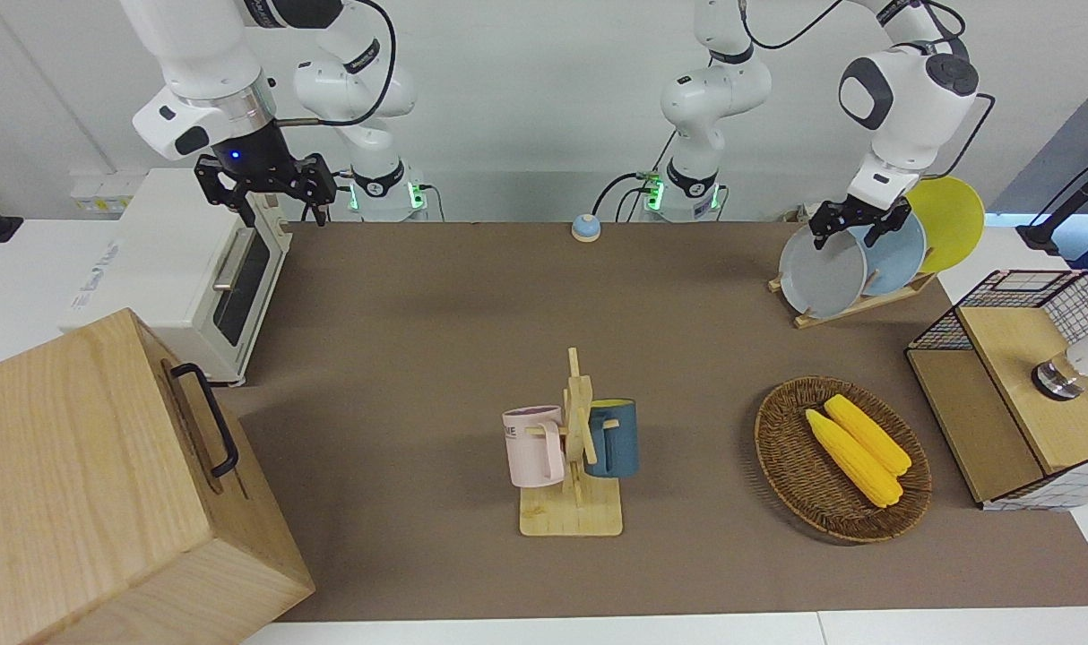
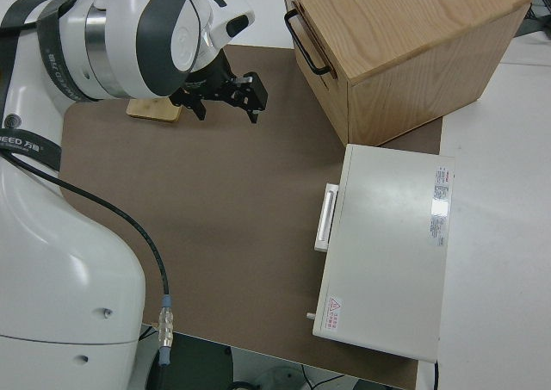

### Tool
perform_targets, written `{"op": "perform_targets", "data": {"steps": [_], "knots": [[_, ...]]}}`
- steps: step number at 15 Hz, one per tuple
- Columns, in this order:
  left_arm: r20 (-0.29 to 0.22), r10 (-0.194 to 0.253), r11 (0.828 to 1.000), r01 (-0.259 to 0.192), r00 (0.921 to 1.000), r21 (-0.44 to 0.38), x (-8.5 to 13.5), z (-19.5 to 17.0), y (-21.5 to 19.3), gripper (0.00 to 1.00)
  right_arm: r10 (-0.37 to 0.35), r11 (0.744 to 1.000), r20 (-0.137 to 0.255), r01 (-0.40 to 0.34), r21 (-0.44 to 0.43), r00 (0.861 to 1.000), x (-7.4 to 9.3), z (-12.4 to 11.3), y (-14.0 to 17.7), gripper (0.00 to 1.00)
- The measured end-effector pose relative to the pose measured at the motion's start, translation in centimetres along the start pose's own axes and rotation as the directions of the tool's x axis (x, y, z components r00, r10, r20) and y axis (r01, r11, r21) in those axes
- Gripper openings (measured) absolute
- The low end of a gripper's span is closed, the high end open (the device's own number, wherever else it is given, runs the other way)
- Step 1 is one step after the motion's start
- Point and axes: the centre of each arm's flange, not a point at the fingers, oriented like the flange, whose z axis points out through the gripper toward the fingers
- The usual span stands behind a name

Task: Pick gray plate from low plate rack and place it on table with left arm

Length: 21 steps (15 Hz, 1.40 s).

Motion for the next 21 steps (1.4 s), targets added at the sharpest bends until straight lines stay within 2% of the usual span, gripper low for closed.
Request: {"op": "perform_targets", "data": {"steps": [9, 11, 12, 13, 14, 15, 16, 21], "knots": [[0.000, -0.003, 1.000, 0.003, 1.0000, -0.001, -0.3, 1.2, -0.2, 0.98, 0.000, 1.000, 0.000, 0.000, 0.000, 1.000, 0.0, 0.0, 0.0, 0.99], [0.001, -0.004, 1.000, 0.004, 1.0000, -0.001, -0.3, 1.3, -0.2, 0.81, 0.000, 1.000, 0.000, 0.000, 0.000, 1.000, 0.0, 0.0, 0.0, 0.99], [0.002, -0.004, 1.000, 0.004, 1.0000, -0.002, -0.3, 1.3, -0.2, 0.68, 0.000, 1.000, 0.000, 0.000, 0.000, 1.000, 0.0, 0.0, 0.0, 0.99], [0.004, -0.004, 1.000, 0.004, 1.0000, -0.002, -0.4, 1.4, -0.2, 0.51, 0.000, 1.000, 0.000, 0.000, 0.000, 1.000, 0.0, 0.0, 0.0, 0.99], [0.004, -0.004, 1.000, 0.004, 1.0000, -0.002, -0.4, 1.4, -0.2, 0.39, 0.000, 1.000, 0.000, 0.000, 0.000, 1.000, 0.0, 0.0, 0.0, 0.99], [0.002, -0.005, 1.000, 0.005, 1.0000, -0.001, -0.4, 1.4, -0.3, 0.22, 0.000, 1.000, 0.000, 0.000, 0.000, 1.000, 0.0, 0.0, 0.0, 0.99], [-0.001, -0.007, 1.000, 0.007, 1.0000, 0.000, -0.4, 1.4, -0.4, 0.13, 0.000, 1.000, 0.000, 0.000, 0.000, 1.000, 0.0, 0.0, 0.0, 0.99], [-0.005, -0.009, 1.000, 0.009, 0.9999, 0.001, -0.4, 1.3, -0.5, 0.10, 0.000, 1.000, 0.000, 0.000, 0.000, 1.000, 0.0, 0.0, 0.0, 0.99]]}}
